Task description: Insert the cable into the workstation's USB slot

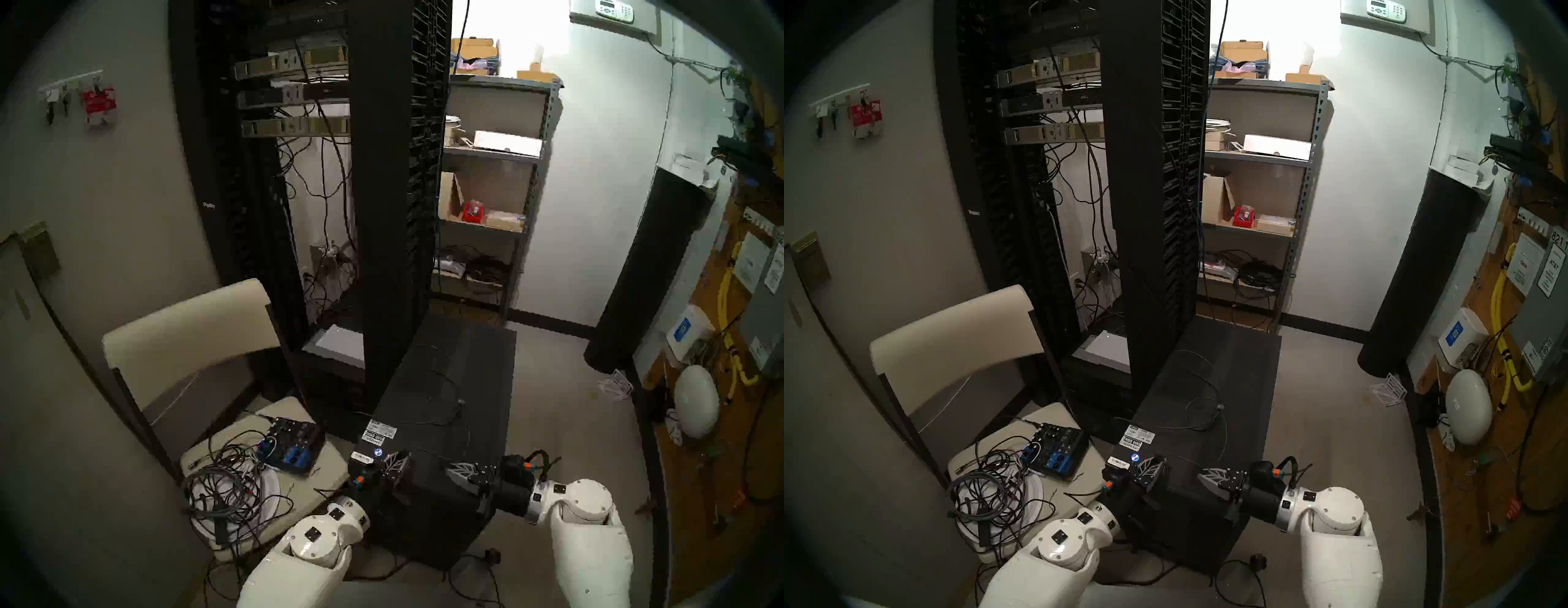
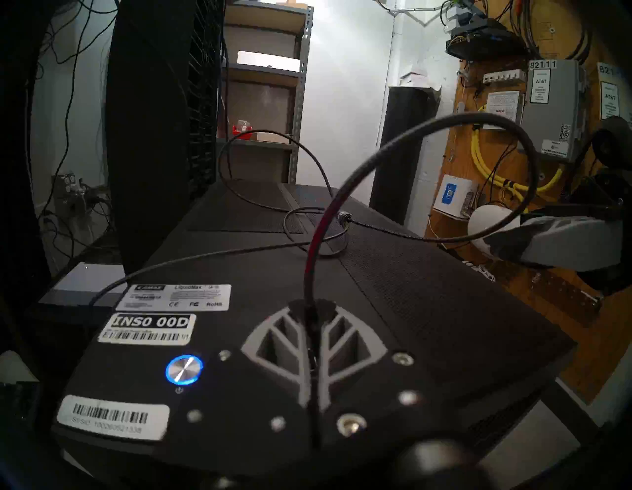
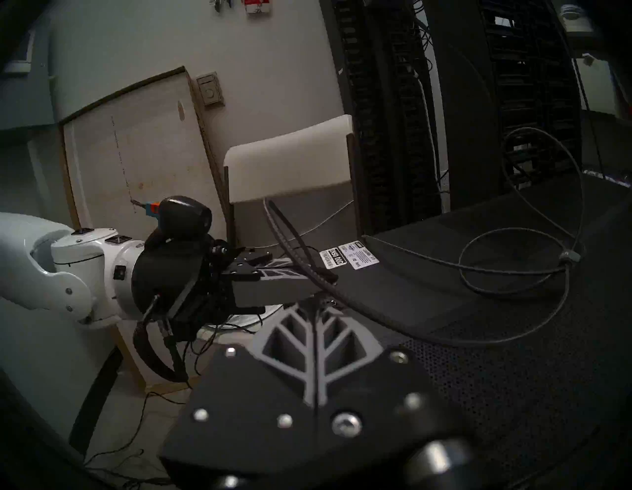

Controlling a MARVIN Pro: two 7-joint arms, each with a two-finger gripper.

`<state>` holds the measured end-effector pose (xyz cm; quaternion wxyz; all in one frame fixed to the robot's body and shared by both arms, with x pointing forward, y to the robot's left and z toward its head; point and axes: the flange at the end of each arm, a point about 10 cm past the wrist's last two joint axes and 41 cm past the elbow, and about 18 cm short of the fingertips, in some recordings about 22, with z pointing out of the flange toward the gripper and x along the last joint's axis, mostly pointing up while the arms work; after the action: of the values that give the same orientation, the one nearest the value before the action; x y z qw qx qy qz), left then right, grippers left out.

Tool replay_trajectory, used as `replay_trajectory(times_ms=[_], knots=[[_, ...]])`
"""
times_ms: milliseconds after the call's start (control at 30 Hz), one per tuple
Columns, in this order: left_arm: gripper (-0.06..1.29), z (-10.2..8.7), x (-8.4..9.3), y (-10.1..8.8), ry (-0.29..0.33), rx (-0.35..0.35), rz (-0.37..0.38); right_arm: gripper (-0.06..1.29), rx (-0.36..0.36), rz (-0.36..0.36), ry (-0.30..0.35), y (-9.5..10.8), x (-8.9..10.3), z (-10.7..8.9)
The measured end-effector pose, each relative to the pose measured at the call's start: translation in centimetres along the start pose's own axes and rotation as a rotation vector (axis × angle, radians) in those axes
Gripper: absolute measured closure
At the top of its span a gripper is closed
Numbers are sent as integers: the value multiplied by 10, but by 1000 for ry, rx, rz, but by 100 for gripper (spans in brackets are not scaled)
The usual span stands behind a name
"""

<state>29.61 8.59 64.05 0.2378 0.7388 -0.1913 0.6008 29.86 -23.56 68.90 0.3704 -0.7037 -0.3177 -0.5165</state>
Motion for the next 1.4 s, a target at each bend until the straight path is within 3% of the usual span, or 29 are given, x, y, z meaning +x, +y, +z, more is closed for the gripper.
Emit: replay_trajectory(times_ms=[433,1100,1400], knots=[[122,-12,5,-3,-12,-1,-14,125,3,2,0,-1,-1,1],[122,-7,11,4,8,-19,-30,125,1,4,0,-1,-1,0],[122,-6,3,2,-4,-8,-32,125,-1,4,1,-1,-1,0]])
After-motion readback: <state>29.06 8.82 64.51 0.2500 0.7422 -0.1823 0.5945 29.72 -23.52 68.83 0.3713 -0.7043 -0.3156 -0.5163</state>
